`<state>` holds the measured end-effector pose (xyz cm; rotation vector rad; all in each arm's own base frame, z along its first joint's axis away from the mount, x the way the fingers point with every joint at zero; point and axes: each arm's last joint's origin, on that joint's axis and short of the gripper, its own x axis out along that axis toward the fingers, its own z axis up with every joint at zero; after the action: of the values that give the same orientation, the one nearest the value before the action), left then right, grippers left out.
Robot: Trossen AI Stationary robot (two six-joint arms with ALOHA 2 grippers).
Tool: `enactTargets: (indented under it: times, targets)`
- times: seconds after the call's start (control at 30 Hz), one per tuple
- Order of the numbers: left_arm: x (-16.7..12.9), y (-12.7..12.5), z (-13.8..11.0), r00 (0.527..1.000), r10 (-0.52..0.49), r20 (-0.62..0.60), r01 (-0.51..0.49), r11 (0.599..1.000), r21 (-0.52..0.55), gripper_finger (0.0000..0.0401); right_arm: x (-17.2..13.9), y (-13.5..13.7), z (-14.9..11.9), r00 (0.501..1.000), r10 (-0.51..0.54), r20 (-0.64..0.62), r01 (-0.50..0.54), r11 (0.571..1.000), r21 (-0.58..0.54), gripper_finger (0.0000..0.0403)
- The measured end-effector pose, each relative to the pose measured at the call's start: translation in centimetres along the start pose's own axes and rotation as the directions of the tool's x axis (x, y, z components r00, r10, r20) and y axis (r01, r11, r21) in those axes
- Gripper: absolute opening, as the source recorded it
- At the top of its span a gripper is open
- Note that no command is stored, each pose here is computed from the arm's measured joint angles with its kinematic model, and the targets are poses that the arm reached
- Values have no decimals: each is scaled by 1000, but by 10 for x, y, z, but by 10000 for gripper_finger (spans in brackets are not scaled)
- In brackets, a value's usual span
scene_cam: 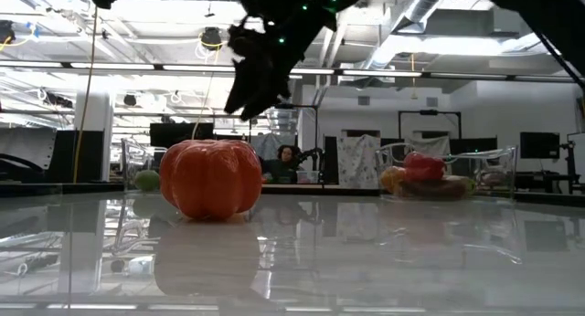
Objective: Sort produce into baskets
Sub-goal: Put the lemon into the left transparent bin
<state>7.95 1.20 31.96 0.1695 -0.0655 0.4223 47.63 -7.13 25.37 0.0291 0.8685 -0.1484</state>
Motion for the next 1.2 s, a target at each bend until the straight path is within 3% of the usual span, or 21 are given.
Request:
enactTargets:
  times: [0.13,0.23,0.43,0.67,0.93,1.2]
  targets:
    - [0,0,0,1000,0,3,0,1000,-6,245,12,49,-20,995,64,-75,-67,997,-31,334]
    - [0,0,0,1000,0,5,0,1000,-19,245,14,64,-28,991,84,-103,-85,996,-8,336]
    - [0,0,1,1000,-1,7,1,998,-56,245,16,70,-29,982,155,-112,-154,988,21,345]
    - [0,0,-1,1000,-5,-8,5,999,-52,245,42,80,-40,966,213,-145,-213,977,21,350]
    - [0,0,-1,1000,-5,-5,4,999,-41,245,42,89,-41,964,225,-145,-229,973,-12,350]
    - [0,0,-1,1000,-7,-6,7,999,-46,245,72,92,-57,958,221,-182,-231,972,-37,349]
